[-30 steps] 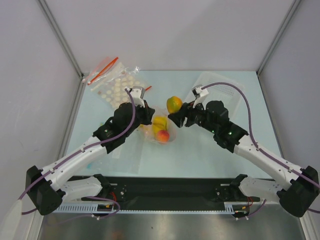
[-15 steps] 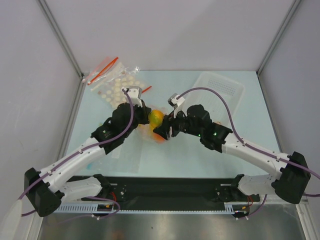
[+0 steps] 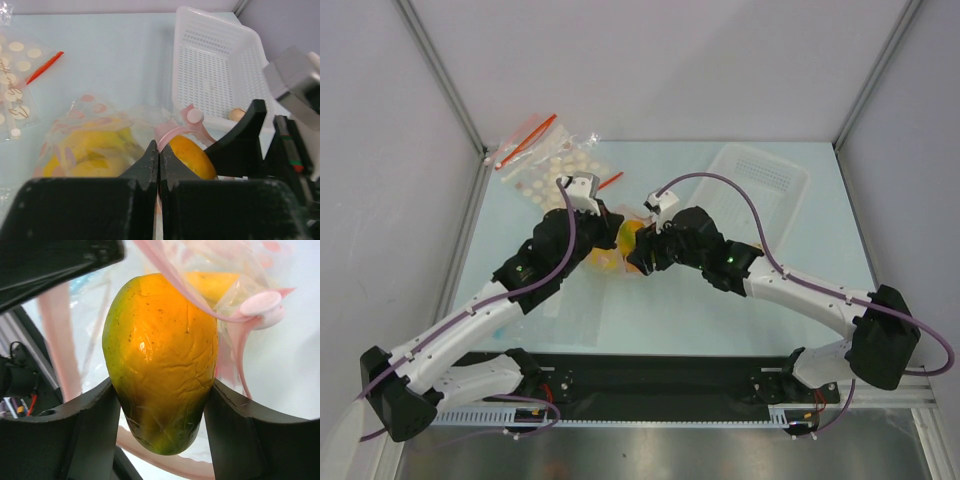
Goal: Place the food in the zip-top bag and seal the zipper
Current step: Place the fake fruit in the zipper food storage bag.
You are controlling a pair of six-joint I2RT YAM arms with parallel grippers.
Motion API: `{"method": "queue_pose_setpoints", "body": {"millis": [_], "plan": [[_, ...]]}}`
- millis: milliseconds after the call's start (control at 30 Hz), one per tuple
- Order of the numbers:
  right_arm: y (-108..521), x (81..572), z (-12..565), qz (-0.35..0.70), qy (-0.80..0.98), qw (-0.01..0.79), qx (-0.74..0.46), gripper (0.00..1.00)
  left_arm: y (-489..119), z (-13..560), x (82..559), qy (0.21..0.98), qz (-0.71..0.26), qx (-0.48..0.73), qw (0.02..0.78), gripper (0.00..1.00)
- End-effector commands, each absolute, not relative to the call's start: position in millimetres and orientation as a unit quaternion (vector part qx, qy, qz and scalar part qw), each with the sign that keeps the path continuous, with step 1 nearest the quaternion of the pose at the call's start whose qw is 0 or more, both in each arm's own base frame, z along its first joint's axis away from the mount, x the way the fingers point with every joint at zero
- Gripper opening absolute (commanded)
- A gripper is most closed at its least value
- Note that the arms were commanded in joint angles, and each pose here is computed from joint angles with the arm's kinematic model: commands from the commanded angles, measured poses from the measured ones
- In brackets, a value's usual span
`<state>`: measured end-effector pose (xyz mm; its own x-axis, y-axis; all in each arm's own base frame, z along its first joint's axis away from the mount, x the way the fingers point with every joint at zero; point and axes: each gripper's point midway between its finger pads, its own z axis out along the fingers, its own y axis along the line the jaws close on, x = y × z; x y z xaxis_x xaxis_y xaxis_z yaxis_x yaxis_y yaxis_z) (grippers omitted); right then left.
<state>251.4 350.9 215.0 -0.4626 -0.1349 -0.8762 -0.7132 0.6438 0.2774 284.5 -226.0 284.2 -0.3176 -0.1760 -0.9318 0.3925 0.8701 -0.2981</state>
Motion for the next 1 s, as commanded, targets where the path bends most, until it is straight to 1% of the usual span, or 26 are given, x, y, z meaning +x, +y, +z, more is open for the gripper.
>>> {"method": "queue_pose_setpoints", "body": {"millis": [0, 67, 133, 200, 233, 367, 467, 500, 600, 667, 700, 767, 867, 967], "plan": [[352.4, 265.9, 227.4, 0.312, 0.786, 0.469, -0.254, 0.45, -240.2, 310.1, 278.6, 0.742, -0.296, 0.080, 0.597, 0.01], [356.4, 264.9, 225.0, 0.312, 0.786, 0.467, -0.259, 0.47, -253.1, 312.0, 271.7, 0.734, -0.327, 0.103, 0.587, 0.01], [354.1, 270.1, 222.7, 0.298, 0.790, 0.473, -0.251, 0.55, -262.4, 310.4, 267.2, 0.732, -0.347, 0.118, 0.575, 0.01], [352.8, 271.0, 222.0, 0.295, 0.790, 0.477, -0.248, 0.58, -269.8, 309.1, 262.6, 0.732, -0.363, 0.129, 0.562, 0.00], [351.9, 269.9, 224.0, 0.298, 0.787, 0.479, -0.249, 0.59, -270.5, 308.9, 262.4, 0.732, -0.364, 0.130, 0.561, 0.01], [354.5, 263.4, 230.8, 0.317, 0.775, 0.483, -0.256, 0.57, -270.3, 309.2, 263.2, 0.733, -0.364, 0.127, 0.561, 0.01], [356.4, 258.6, 231.2, 0.327, 0.771, 0.478, -0.265, 0.70, -270.3, 309.1, 263.6, 0.734, -0.364, 0.124, 0.560, 0.01], [356.4, 258.9, 230.2, 0.326, 0.771, 0.478, -0.264, 0.80, -269.0, 309.7, 264.6, 0.734, -0.362, 0.121, 0.562, 0.01], [355.1, 257.2, 230.8, 0.328, 0.771, 0.478, -0.263, 0.89, -266.1, 311.2, 265.5, 0.732, -0.359, 0.116, 0.567, 0.01], [352.5, 257.5, 229.0, 0.324, 0.773, 0.479, -0.259, 0.90, -262.7, 311.9, 266.7, 0.733, -0.352, 0.110, 0.571, 0.01], [353.1, 259.7, 238.4, 0.331, 0.764, 0.493, -0.253, 0.89, -260.6, 310.6, 267.7, 0.736, -0.348, 0.107, 0.571, 0.02], [351.4, 258.4, 242.0, 0.333, 0.761, 0.497, -0.252, 0.88, -255.4, 311.8, 270.0, 0.737, -0.339, 0.096, 0.577, 0.02], [347.2, 255.2, 249.3, 0.337, 0.756, 0.502, -0.251, 0.85, -247.2, 308.4, 274.9, 0.744, -0.320, 0.079, 0.581, 0.02], [336.6, 257.2, 262.7, 0.330, 0.749, 0.525, -0.234, 0.81, -240.1, 306.2, 278.0, 0.748, -0.307, 0.067, 0.585, 0.02]]}}
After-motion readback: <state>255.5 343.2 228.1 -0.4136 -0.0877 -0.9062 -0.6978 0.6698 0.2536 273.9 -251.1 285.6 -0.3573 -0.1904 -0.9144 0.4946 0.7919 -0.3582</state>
